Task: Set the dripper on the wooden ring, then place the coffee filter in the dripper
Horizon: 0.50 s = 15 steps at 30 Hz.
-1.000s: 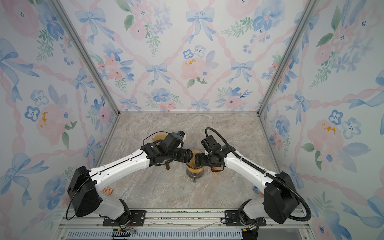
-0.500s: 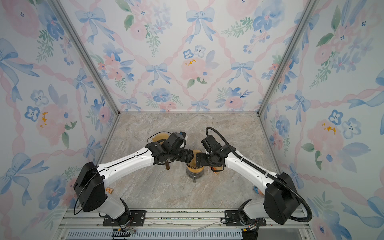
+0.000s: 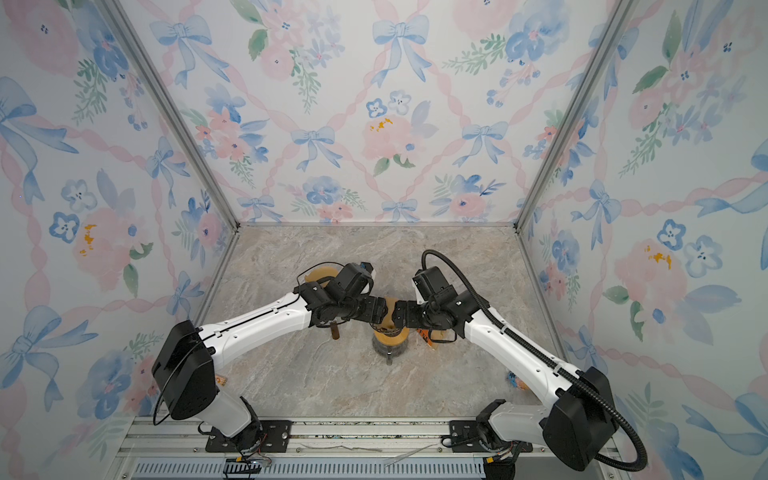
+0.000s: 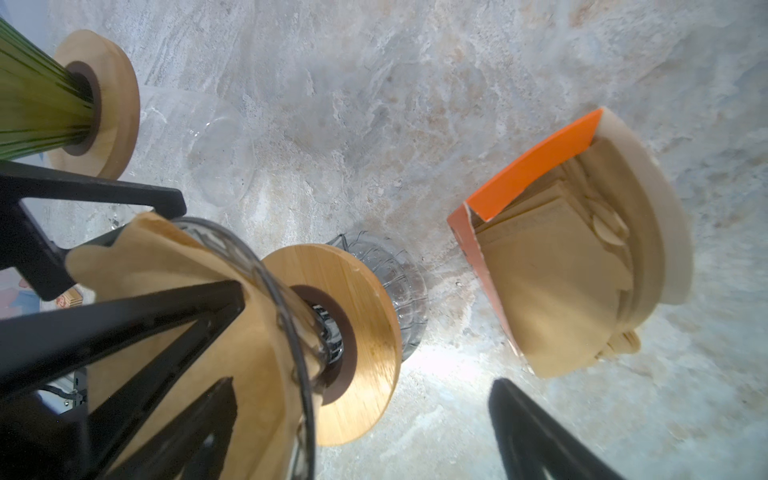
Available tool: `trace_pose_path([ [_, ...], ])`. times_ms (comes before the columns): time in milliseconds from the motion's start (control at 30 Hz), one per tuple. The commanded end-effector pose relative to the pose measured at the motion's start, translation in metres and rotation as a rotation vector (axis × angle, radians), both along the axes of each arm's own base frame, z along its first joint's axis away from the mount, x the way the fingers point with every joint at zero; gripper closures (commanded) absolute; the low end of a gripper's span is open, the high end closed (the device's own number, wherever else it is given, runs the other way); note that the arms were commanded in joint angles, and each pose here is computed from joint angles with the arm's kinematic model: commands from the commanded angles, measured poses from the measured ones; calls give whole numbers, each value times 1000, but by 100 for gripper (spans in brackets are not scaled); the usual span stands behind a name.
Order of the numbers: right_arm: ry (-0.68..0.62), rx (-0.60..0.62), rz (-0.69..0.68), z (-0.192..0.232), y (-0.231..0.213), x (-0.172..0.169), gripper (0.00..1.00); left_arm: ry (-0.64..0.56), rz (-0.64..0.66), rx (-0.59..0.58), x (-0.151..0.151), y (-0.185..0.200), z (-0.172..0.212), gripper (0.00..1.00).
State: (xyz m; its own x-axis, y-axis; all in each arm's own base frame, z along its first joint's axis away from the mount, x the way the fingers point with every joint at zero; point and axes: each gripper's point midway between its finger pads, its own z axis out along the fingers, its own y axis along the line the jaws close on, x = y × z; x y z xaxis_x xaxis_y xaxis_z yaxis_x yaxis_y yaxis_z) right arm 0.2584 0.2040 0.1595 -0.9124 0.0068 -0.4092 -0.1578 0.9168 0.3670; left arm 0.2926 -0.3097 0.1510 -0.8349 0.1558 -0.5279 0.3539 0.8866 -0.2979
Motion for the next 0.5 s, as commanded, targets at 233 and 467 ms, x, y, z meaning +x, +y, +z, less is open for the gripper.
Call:
trace_pose_path([
  [233,24,-39,-62,-15,-11,14,3,-28,-49,-47,-4,-3,24,14],
  [467,30,-52,-64,-21,-13,12,3,-30,-52,-42,0,-3,23,13],
])
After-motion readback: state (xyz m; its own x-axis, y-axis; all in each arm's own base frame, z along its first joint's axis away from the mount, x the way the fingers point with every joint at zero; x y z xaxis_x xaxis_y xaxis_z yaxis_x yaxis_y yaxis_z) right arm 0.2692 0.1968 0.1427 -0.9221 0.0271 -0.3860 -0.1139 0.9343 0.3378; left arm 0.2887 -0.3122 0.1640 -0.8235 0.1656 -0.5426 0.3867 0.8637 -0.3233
